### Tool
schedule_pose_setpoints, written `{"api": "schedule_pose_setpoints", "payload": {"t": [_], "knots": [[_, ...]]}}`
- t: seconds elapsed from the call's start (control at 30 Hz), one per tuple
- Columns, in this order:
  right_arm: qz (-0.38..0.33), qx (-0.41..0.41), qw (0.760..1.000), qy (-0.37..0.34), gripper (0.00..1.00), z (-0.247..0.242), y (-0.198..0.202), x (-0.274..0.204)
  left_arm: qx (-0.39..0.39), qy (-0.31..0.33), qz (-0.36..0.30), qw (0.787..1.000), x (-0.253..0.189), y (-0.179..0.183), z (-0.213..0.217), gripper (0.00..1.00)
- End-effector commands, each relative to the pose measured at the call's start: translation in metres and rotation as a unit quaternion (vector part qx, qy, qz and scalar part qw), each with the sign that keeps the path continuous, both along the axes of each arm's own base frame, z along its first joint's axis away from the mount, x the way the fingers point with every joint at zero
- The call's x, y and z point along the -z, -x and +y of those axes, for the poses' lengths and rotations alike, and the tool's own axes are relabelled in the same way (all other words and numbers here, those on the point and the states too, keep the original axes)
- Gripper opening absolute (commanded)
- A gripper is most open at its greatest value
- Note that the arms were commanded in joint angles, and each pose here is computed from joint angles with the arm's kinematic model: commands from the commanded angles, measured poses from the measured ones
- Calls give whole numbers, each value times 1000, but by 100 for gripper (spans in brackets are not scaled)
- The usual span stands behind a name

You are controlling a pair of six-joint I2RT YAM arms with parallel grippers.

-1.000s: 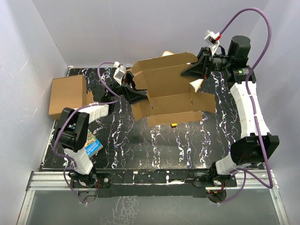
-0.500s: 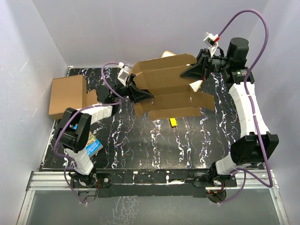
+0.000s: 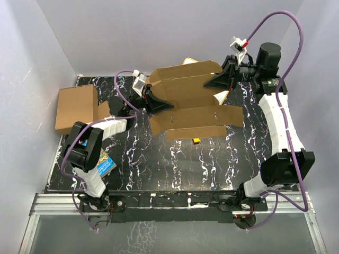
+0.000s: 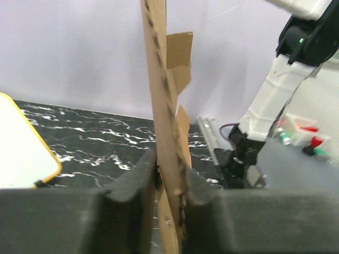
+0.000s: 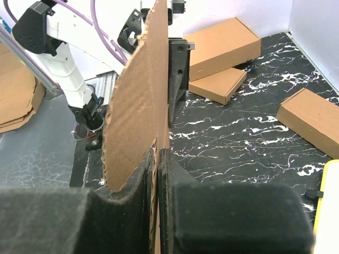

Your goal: Fold the paper box

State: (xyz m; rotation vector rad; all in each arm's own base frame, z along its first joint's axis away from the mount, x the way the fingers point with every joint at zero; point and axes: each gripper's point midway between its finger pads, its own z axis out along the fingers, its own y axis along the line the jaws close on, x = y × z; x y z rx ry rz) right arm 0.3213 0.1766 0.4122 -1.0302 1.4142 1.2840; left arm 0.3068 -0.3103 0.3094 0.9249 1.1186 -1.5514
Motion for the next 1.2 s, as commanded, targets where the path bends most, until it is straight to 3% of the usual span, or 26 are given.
{"api": "schedule_pose_setpoints", "payload": {"t": [0.0,0.1,0.23,0.33,0.5,0.73,1.17], "knots": [[-39,13,999,1,8,-9,6,-10,-35,63,-96,993,-44,5,23,39],[-39,30,999,5,8,-16,1,3,-99,76,-44,991,-46,-17,65,67],[-35,55,997,30,8,-20,-6,40,-172,86,47,980,-44,-39,136,81],[-23,70,996,58,8,-22,-9,70,-172,68,53,981,-53,-35,154,82],[-26,70,993,92,8,-22,-10,97,-181,5,33,983,-68,-39,144,83],[-40,45,992,111,8,-3,-6,101,-191,-204,-28,960,-38,-45,76,88],[-57,22,992,110,8,7,-1,90,-106,-215,-68,968,-10,-41,47,79]]}}
